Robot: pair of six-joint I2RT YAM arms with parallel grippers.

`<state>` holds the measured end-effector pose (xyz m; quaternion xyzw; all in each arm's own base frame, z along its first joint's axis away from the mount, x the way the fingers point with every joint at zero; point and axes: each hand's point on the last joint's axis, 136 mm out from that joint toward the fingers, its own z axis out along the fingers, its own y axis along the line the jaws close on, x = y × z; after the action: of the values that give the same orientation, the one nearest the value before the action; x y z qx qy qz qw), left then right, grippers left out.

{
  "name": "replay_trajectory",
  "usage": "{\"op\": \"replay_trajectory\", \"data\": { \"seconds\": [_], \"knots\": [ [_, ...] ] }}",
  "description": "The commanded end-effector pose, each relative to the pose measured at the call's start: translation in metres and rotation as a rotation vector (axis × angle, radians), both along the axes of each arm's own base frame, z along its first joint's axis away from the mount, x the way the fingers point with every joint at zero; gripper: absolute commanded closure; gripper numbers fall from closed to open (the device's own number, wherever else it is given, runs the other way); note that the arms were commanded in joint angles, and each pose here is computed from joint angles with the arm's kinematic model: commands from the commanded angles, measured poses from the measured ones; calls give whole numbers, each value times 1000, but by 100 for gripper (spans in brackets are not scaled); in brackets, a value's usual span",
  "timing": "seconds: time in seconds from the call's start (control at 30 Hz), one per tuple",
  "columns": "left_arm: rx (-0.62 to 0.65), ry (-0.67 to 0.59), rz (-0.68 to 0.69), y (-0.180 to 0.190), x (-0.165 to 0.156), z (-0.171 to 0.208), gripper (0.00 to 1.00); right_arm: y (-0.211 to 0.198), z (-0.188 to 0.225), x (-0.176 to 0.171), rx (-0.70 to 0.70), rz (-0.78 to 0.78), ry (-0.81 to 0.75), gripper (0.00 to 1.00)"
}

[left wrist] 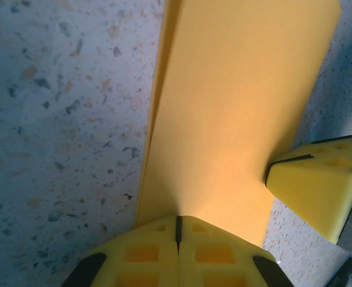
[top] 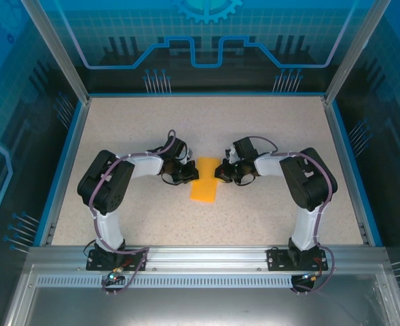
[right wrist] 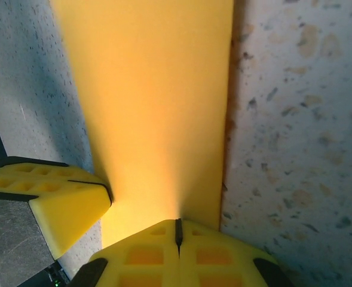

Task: Fold a paper plane with a square sheet of paper (pick it up from the middle)
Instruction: Fold the square sheet of paper in half at the center of the table.

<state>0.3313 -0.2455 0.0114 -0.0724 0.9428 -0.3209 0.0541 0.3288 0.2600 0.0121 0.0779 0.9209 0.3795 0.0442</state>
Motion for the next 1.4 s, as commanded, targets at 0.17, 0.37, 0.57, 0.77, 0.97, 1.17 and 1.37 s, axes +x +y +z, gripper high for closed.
{"op": "replay_trajectory", "data": {
  "seconds": [0.17,0.37,0.57,0.77,0.97,1.17,1.37],
  "knots": [
    [191,161,8,35,-44,-47,100,0,-1,-10,8,16,-19,100],
    [190,161,8,35,-44,-47,100,17,29,-29,95,86,-67,99],
    [192,159,7,34,-42,-46,100,12,5,-52,60,86,-8,99],
    [190,158,-4,34,-43,-45,100,6,-15,-65,33,83,39,99],
    [187,158,2,35,-44,-45,100,16,14,-66,88,112,-10,98],
    [184,158,3,35,-45,-46,100,29,19,-85,82,159,-31,96],
    [183,159,3,35,-46,-46,100,24,-11,-99,36,151,23,97]
  ]
}}
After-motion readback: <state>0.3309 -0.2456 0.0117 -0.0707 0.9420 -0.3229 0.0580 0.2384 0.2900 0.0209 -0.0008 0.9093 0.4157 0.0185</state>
